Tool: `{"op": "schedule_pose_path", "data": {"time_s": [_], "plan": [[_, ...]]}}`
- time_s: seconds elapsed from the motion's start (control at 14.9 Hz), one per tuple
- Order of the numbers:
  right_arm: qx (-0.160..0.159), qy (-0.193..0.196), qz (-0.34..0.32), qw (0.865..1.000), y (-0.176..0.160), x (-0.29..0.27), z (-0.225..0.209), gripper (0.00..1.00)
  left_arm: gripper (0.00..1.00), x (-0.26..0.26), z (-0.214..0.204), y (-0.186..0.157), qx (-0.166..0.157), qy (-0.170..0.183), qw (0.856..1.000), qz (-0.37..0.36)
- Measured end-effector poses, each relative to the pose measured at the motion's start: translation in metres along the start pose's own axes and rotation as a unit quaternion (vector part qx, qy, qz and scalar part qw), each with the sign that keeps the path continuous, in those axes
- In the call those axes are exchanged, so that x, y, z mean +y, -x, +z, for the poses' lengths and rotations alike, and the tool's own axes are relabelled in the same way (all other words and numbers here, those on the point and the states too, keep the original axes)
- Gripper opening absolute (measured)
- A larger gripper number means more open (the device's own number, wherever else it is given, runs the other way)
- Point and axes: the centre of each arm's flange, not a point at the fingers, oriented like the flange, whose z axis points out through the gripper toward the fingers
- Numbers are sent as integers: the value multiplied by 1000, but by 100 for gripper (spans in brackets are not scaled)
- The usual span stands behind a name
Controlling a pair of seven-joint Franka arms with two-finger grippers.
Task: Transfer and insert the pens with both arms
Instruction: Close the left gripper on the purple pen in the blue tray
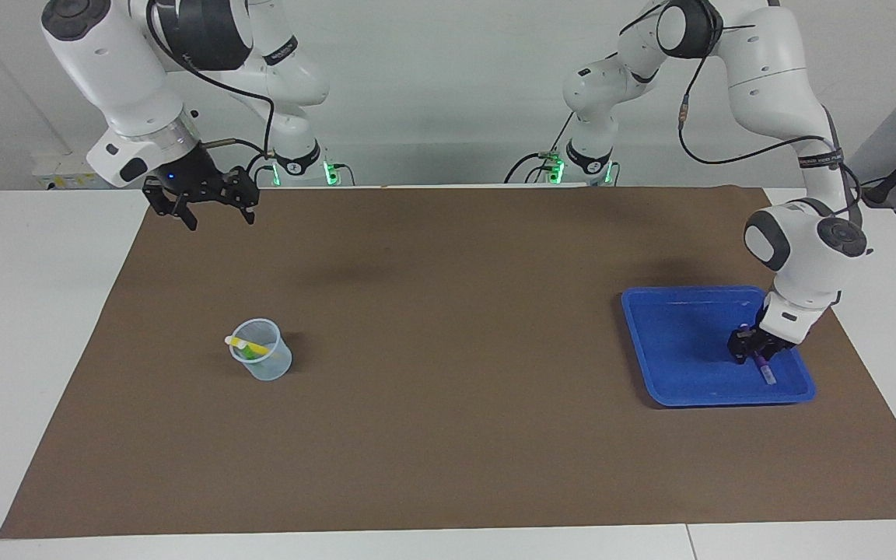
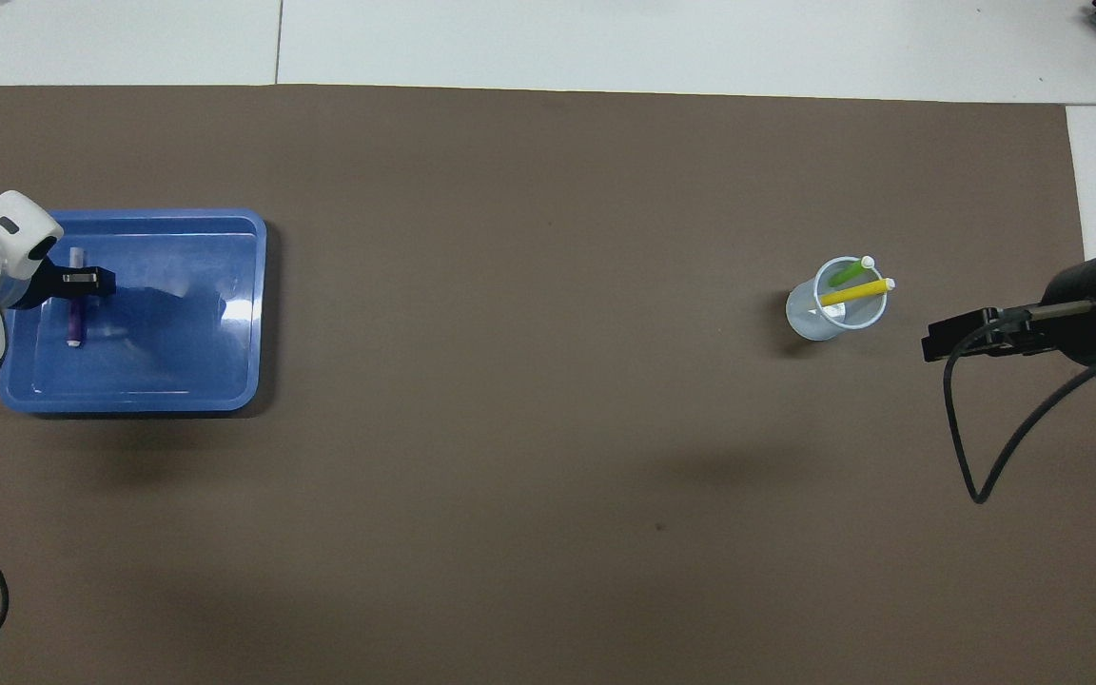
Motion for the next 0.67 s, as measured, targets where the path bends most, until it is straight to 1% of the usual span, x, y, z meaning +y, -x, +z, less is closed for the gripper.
{"op": "schedule_pose_path", "data": {"time_s": [0.07,0.13,0.27,0.47,0.67], "plan": [[0,0,0,1000,0,0,0,100,31,-1,-1,0,0,0,1000,0],[0,0,0,1000,0,0,0,100,31,-1,-1,0,0,0,1000,-1],[0,0,0,1000,0,0,0,100,19,-4,-5,0,2,-3,1000,-2],[0,0,0,1000,0,0,0,100,18,-7,-4,2,-1,-2,1000,-5],[0,0,0,1000,0,1,0,100,18,-12,-16,-5,-18,-1,1000,-11]]}}
